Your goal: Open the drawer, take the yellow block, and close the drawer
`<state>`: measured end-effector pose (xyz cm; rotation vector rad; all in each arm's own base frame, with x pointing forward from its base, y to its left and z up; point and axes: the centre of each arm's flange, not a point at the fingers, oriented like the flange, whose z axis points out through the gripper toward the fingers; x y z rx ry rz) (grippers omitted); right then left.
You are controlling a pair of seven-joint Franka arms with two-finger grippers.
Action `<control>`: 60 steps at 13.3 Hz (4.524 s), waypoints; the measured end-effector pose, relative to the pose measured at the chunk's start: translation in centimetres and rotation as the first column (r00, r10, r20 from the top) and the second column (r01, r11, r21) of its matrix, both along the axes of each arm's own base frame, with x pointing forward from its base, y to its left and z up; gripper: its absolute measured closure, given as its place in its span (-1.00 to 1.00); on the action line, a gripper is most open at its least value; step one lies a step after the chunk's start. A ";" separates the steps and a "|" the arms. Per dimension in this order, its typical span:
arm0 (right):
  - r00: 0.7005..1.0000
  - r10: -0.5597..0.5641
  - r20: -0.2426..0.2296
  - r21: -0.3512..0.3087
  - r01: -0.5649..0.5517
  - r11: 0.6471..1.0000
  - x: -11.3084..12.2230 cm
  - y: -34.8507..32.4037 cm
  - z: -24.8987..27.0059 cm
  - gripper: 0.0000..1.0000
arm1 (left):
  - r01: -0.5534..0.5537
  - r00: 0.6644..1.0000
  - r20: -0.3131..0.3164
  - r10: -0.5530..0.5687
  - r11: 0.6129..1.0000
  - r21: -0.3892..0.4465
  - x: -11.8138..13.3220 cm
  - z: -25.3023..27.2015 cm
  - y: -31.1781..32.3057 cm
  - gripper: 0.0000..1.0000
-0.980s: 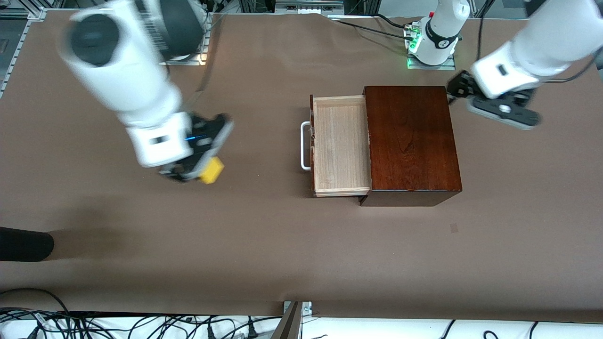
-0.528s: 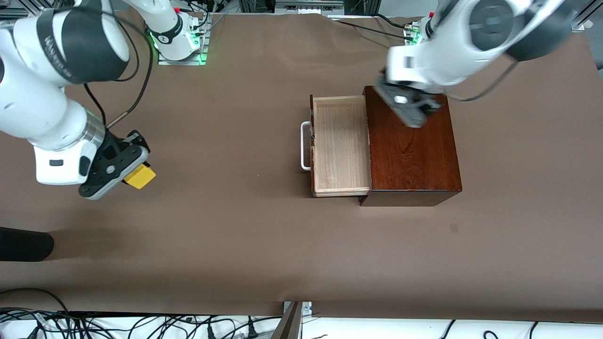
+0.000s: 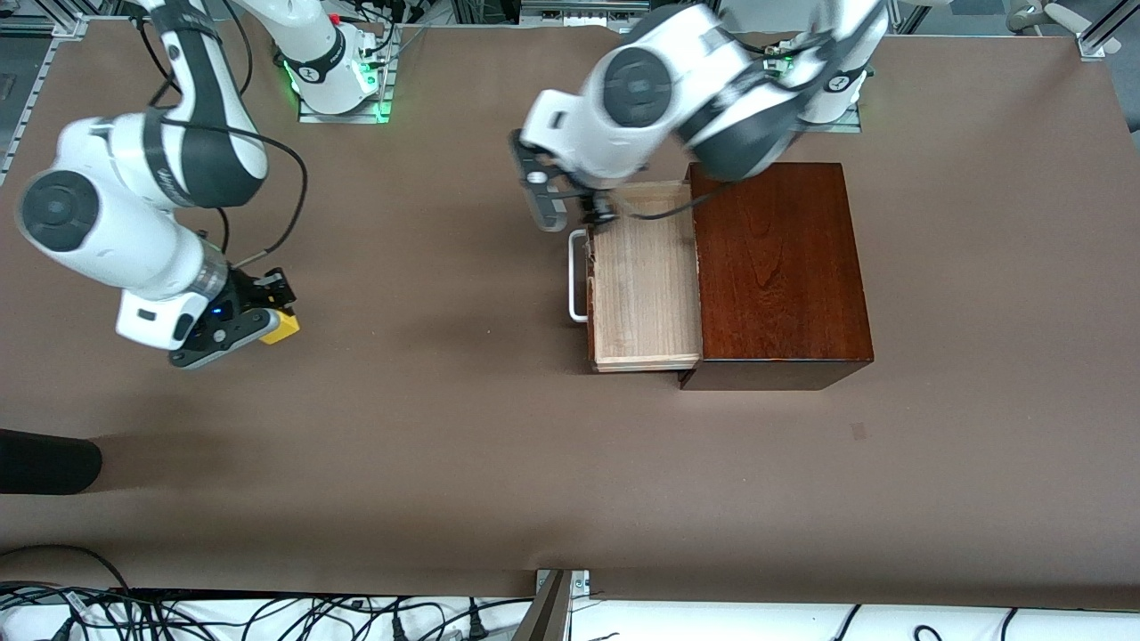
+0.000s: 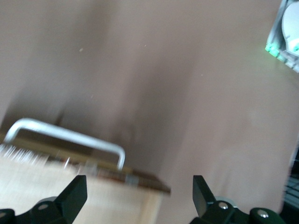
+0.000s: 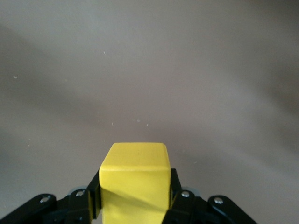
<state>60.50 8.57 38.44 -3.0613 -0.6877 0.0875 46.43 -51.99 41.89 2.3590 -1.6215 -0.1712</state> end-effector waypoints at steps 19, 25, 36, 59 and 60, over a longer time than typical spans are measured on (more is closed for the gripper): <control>0.967 -0.253 0.008 -0.018 0.253 0.967 -8.1 -2.1 -19.0 -0.16 | 0.434 0.840 0.132 -0.526 0.797 0.420 0.3 -12.0 -0.8 -1.00; 0.963 -0.245 0.109 0.029 0.243 0.970 -5.1 -2.6 -8.6 -1.00 | 0.420 0.855 0.020 -0.518 0.715 0.558 1.1 -12.8 2.5 -1.00; 0.969 -0.238 0.064 0.032 0.236 0.971 -4.8 -2.7 21.4 -1.00 | 0.376 0.904 -0.087 -0.420 0.677 0.633 4.1 -13.2 8.2 -1.00; 0.975 -0.218 0.036 0.005 0.218 0.976 -4.2 -2.9 21.9 -1.00 | 0.094 0.969 0.153 -0.196 0.859 0.504 9.2 8.9 14.7 -1.00; 0.975 -0.220 0.036 0.005 0.220 0.976 -4.2 -3.0 21.9 -1.00 | 0.035 0.980 0.155 -0.123 0.878 0.477 10.5 11.0 18.1 -1.00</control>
